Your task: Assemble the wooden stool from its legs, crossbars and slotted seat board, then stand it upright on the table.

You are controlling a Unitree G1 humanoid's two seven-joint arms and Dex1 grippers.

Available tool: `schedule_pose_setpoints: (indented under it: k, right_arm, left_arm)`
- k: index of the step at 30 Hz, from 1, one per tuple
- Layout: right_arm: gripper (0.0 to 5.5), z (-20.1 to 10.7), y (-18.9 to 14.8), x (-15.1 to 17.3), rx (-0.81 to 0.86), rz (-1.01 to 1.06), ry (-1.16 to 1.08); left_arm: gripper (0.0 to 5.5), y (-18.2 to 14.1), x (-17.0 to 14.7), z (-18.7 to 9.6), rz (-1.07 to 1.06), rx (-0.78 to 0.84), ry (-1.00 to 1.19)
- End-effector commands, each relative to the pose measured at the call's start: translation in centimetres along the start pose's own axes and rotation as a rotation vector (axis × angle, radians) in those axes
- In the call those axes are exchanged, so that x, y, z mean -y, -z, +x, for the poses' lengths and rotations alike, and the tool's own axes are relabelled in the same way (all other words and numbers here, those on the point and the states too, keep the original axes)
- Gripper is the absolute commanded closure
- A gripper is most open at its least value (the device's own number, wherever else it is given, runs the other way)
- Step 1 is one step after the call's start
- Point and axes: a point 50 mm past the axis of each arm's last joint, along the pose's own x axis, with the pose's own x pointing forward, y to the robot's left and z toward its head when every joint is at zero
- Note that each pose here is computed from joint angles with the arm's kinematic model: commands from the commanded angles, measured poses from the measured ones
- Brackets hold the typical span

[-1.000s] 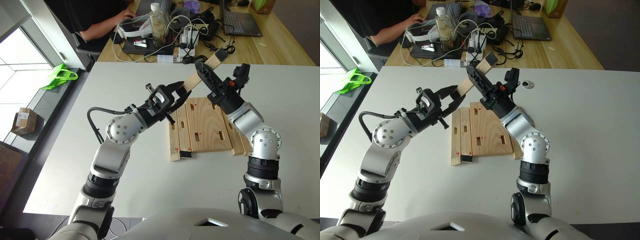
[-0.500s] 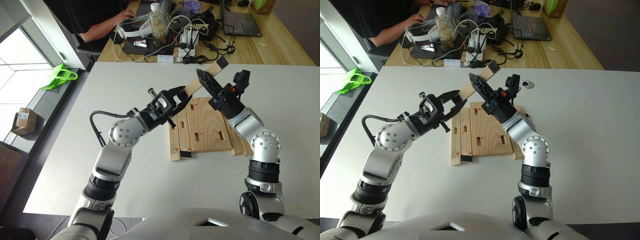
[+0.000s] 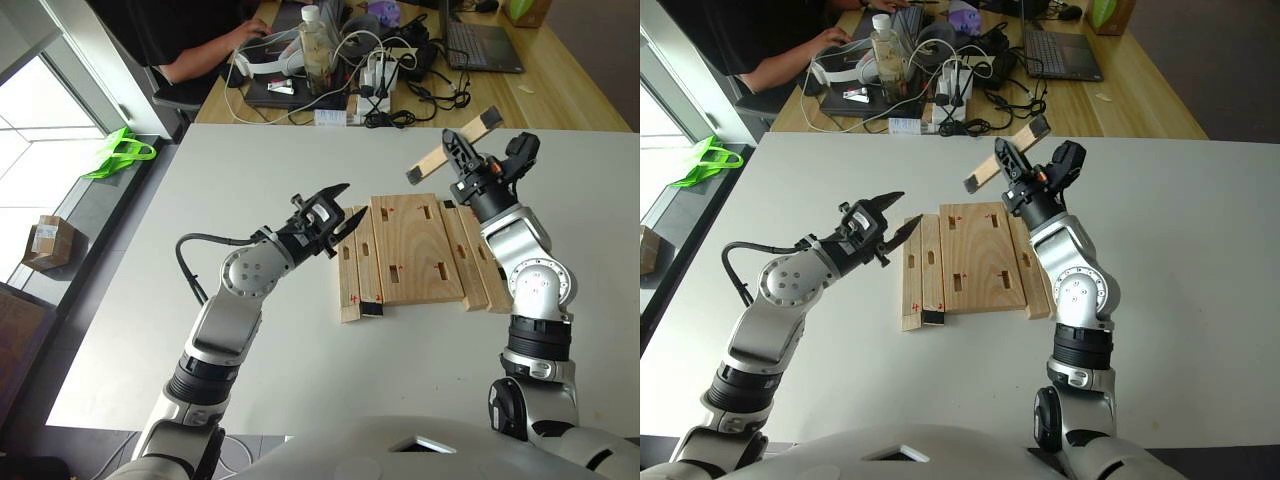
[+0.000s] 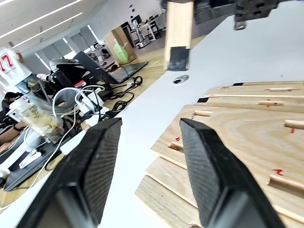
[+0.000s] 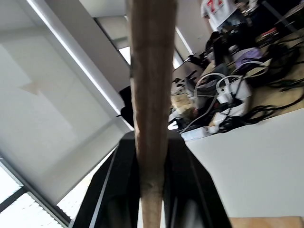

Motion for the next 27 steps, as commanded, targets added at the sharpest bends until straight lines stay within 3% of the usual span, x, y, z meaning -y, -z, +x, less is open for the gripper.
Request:
schedule_pose_setpoints:
  k: [1,7,14,27]
  right_arm:
    - [5.12,-0.6,0.7,1.4,-0.027,-0.328,0.141]
    - [5.12,-4.1,1.9,4.9,-0.096,-0.409,0.284]
    - [5.12,-7.5,0.2,9.4,-0.118,-0.290,0.391]
    - [5.12,-8.9,0.7,8.9,-0.251,-0.207,0.292]
  left_arm:
    - [3.27,0.8,-1.8,-0.1,-0.113,-0.047,-0.183]
    - [3.27,1.7,-3.1,-0.9,-0.348,-0.074,-0.422]
    - [3.27,2.2,-3.2,-2.0,-0.468,-0.061,-0.604]
    - [3.27,2.4,-2.2,-3.1,-0.507,-0.066,-0.718]
